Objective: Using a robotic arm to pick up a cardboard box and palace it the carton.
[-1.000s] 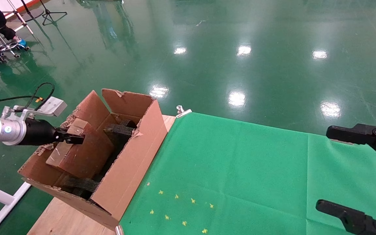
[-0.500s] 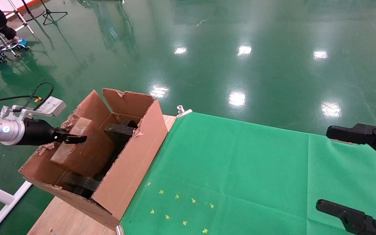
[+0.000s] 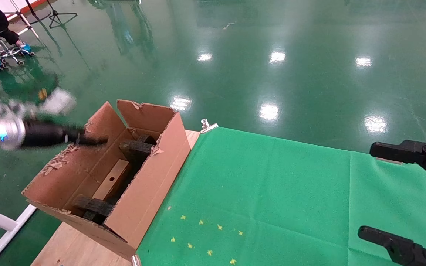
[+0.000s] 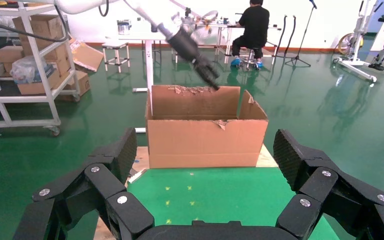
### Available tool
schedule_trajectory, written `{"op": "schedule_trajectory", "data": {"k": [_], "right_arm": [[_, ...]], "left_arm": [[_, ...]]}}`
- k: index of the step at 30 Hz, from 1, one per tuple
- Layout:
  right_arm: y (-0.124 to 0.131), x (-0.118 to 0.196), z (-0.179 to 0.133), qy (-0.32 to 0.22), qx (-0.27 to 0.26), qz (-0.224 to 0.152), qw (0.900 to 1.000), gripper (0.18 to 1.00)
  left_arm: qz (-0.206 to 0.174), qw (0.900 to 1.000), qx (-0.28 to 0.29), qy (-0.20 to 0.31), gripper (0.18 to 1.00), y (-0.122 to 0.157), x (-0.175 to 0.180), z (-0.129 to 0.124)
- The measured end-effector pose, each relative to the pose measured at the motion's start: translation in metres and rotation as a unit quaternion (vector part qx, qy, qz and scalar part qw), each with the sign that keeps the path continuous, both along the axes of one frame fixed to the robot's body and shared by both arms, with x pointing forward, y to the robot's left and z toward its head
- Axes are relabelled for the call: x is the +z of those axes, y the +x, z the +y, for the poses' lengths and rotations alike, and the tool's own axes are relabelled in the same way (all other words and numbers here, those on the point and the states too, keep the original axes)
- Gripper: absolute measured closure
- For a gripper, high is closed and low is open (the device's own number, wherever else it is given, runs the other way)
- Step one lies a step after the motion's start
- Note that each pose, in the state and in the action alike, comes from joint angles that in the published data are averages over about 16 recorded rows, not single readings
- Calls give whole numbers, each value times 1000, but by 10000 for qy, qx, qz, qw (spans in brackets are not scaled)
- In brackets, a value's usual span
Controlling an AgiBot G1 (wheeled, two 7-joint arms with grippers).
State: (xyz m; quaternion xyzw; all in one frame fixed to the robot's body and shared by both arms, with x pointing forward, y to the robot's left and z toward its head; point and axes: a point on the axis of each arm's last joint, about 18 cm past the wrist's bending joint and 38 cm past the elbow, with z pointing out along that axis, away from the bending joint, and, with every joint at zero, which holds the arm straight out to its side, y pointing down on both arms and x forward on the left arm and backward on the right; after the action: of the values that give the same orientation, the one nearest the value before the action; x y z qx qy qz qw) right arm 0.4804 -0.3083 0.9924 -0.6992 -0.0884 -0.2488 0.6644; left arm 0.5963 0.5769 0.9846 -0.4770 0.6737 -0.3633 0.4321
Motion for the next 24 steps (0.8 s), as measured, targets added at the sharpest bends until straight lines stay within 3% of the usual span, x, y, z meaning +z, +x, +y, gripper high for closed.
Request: {"op": "schedule_trajectory", "data": {"k": [10, 24], "right_arm": [[0, 0, 0, 1, -1, 0, 10000, 178], [0, 0, 0, 2, -2, 1, 10000, 178]], "left_arm": [[-780, 9925, -933, -123, 259, -21, 64, -36], [-890, 9885, -1217, -107, 187, -24, 70, -49]]}}
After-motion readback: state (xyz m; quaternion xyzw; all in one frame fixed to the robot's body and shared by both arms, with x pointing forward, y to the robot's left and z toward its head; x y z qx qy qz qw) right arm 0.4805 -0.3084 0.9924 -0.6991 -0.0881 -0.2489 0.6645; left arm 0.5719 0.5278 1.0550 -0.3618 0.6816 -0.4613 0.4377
